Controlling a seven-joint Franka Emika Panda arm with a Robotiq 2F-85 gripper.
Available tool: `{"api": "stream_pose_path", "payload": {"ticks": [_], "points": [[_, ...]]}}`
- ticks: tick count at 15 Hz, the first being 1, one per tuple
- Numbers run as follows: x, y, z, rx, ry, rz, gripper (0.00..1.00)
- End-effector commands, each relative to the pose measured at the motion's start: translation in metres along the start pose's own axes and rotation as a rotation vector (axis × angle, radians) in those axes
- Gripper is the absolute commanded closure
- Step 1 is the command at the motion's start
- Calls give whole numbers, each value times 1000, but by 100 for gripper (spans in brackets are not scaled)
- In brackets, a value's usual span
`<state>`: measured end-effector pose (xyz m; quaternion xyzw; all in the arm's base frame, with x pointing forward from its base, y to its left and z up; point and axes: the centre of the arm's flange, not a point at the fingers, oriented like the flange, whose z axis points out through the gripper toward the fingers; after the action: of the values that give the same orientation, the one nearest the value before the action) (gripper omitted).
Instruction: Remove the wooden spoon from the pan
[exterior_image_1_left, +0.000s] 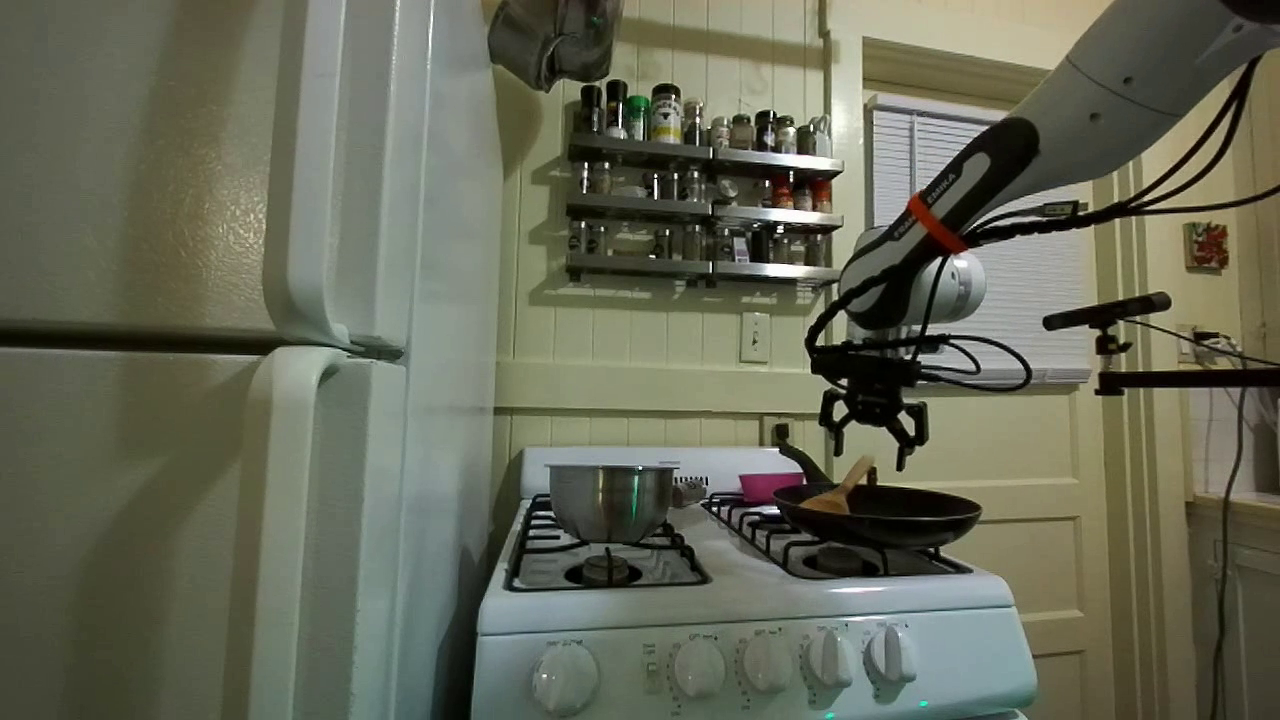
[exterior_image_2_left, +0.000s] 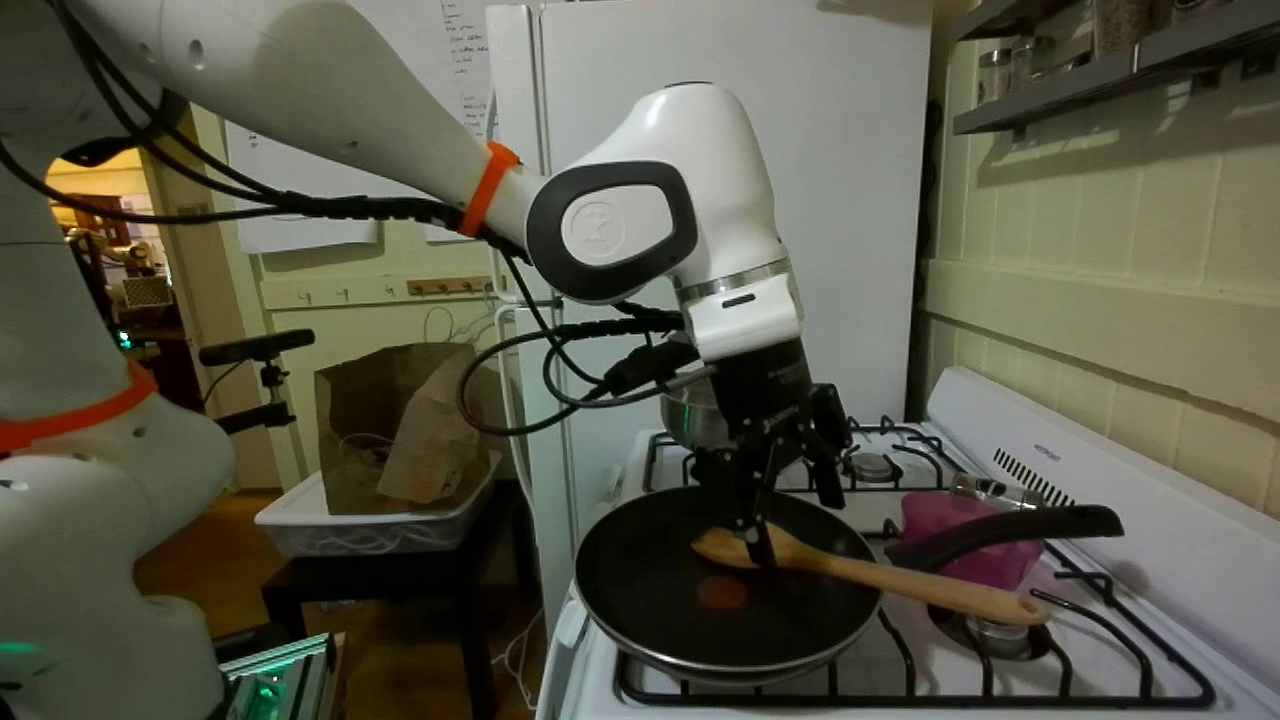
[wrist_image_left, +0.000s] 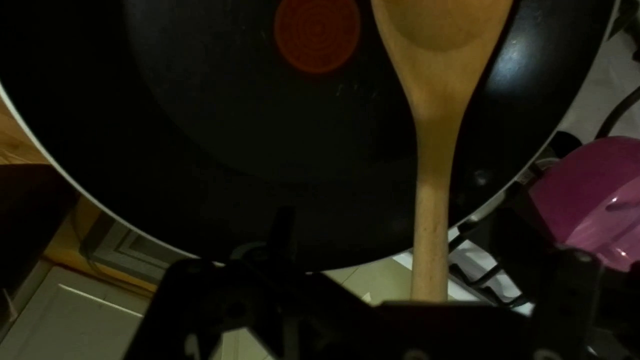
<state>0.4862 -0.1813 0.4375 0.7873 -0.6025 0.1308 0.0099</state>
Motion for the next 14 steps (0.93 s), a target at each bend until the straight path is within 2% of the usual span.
{"api": "stream_pose_path", "payload": {"ticks": [1, 3, 5, 7, 8, 11, 14], "points": [[2, -12, 17, 7, 18, -5, 30], [2, -15, 22, 7, 14, -12, 48], [0, -20, 27, 6, 12, -23, 53], [-4, -23, 31, 0, 7, -36, 62], [-5, -25, 32, -4, 3, -41, 57], [-8, -26, 38, -15, -8, -51, 55], [-7, -26, 42, -24, -11, -50, 60]]}}
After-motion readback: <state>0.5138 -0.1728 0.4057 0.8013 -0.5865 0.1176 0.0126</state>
